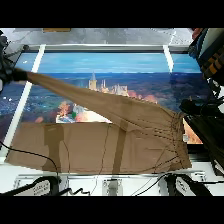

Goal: Fold the clothes and pants, and hang the long-sleeved shirts on hangers.

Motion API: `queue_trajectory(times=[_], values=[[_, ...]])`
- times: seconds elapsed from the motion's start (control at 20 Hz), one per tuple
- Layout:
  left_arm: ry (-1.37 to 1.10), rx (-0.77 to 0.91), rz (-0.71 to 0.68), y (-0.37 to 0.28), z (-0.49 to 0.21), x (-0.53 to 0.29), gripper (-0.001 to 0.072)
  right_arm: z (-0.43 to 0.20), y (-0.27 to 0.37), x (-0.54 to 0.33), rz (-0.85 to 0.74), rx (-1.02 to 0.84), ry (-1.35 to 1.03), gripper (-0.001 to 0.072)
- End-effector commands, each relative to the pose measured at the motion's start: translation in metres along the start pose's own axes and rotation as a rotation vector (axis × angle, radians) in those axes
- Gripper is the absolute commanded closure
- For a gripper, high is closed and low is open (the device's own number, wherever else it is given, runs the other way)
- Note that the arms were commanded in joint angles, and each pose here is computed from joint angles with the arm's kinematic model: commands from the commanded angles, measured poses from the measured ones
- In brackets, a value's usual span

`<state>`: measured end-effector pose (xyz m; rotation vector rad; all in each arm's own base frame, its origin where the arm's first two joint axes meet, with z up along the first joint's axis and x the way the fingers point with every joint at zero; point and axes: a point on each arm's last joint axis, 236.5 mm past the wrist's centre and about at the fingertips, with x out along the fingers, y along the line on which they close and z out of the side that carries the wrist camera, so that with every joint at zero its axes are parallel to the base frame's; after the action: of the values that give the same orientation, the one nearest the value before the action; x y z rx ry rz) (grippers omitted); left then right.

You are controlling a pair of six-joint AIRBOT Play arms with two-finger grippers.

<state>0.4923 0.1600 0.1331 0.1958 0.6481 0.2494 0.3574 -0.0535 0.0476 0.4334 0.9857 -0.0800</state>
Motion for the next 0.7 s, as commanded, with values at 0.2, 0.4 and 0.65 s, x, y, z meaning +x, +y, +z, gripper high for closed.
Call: queue_trajectory(times=[0.2, 0.4, 0.65], values=[[0.578, -0.125, -0.022, 0.01, -0.237, 0.001, 0.0699, 0.001, 0.007, 0.0, 0.029, 0.017, -0.003, 0.0513], [0.509, -0.146, 0.017, 0.024, -0.242, 0.011, 0.0699, 0.001, 0.006, 0.0, 0.024, 0.014, -0.002, 0.0513], [0.442, -0.142, 0.035, 0.03, -0.228, 0.019, 0.0686, 0.0, 0.006, 0.0, 0.024, 0.014, 0.0, 0.0512]])
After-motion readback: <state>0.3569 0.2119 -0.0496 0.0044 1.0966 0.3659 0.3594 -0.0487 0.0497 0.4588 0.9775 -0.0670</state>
